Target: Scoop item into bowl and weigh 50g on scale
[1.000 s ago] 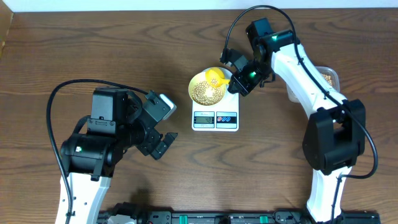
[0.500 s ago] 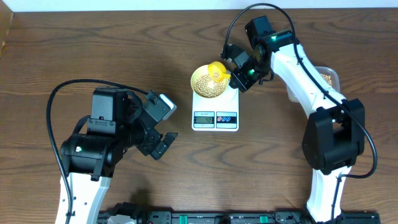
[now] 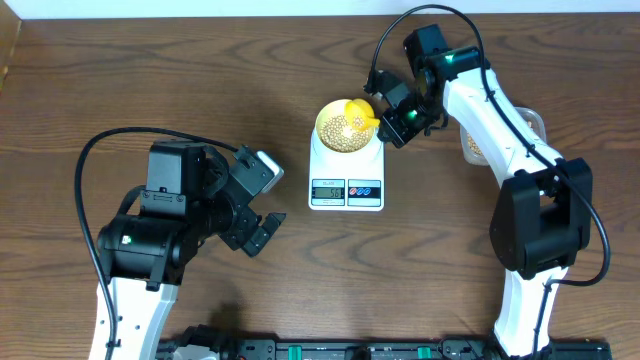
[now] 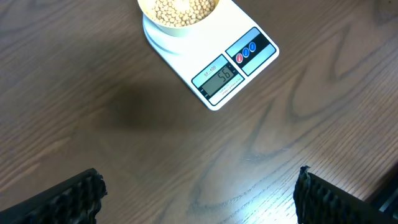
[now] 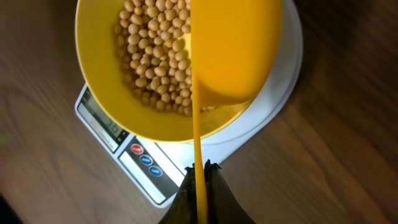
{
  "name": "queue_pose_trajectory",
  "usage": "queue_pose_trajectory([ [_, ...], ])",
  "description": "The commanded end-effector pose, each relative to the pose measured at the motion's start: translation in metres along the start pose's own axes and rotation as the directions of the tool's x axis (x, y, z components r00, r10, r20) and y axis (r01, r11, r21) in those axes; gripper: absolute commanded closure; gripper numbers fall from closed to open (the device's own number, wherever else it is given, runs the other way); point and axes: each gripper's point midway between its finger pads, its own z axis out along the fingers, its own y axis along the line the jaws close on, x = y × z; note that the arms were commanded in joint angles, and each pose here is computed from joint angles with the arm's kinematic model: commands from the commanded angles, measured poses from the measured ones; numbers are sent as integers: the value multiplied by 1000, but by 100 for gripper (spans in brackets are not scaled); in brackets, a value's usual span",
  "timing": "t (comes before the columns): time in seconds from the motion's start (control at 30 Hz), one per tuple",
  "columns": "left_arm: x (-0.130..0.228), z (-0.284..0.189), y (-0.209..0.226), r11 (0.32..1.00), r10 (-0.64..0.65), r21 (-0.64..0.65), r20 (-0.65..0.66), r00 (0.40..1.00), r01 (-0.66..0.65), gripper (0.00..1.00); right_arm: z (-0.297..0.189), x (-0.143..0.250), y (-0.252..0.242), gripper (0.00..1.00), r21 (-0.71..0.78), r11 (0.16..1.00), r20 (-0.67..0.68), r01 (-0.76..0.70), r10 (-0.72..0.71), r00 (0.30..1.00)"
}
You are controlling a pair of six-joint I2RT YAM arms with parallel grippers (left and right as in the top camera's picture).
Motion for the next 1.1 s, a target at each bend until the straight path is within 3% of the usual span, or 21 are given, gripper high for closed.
queue_pose_trajectory([
  [0.0,-5,-5,3,1000,19,-13,12,1000,-19,1,-18,-14,17,99,-46,999,66,14,-11,998],
  [0.4,-5,-5,3,1000,19,-14,12,1000,-19,1,-46,-23,37,99,-67,998,132,1,8,991],
  [0.5,-5,-5,3,1000,19,-14,12,1000,-19,1,-55,-27,40,99,-67,996,153,-57,67,986],
  [0.9,-5,-5,3,1000,19,-13,12,1000,-19,1,-47,-24,64,99,-88,993,107,-76,85,991],
  [1.07,-5,-5,3,1000,19,-14,12,1000,-19,1,-43,-13,48,99,35,995,55,-89,87,995],
])
